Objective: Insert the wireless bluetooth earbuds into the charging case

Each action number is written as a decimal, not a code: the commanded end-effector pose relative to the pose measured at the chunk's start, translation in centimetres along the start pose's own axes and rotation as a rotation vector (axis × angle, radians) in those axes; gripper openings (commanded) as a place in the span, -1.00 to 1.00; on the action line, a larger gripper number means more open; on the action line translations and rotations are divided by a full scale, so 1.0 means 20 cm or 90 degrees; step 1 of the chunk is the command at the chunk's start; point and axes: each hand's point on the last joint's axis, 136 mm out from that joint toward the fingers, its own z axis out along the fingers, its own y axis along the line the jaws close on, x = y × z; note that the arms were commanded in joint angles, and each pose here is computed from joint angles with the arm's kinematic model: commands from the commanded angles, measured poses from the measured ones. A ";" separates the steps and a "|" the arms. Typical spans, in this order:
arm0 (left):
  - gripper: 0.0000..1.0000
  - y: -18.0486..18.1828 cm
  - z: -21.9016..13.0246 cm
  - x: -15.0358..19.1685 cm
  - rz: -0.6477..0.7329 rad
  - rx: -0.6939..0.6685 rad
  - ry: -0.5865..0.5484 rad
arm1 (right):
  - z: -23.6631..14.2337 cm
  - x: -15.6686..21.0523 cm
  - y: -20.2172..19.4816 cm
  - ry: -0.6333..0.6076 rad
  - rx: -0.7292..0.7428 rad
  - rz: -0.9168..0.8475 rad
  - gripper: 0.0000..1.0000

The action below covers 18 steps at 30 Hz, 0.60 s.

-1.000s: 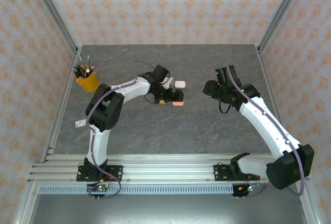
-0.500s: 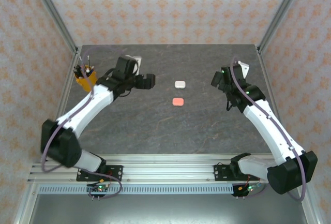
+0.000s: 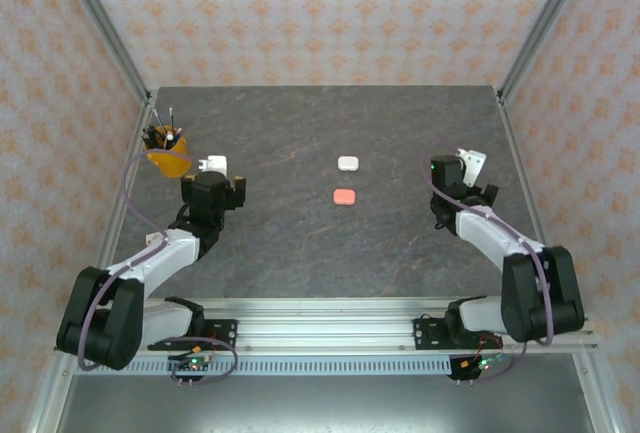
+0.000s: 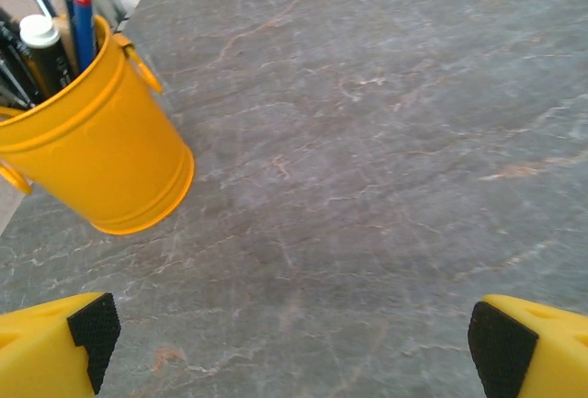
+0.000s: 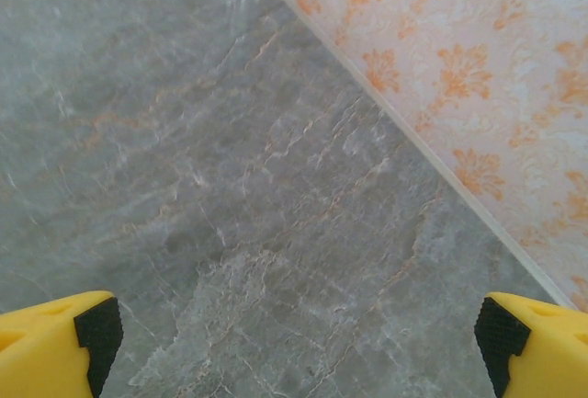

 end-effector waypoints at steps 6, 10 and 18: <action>1.00 0.05 0.15 -0.03 -0.077 0.032 -0.085 | 0.04 -0.07 0.16 -0.167 -0.162 0.075 1.00; 1.00 0.03 0.20 0.02 -0.080 0.053 -0.073 | 0.10 0.01 0.23 -0.171 -0.199 0.062 1.00; 1.00 0.03 0.26 0.04 -0.092 0.061 -0.050 | 0.16 0.01 0.22 -0.115 -0.222 0.084 0.99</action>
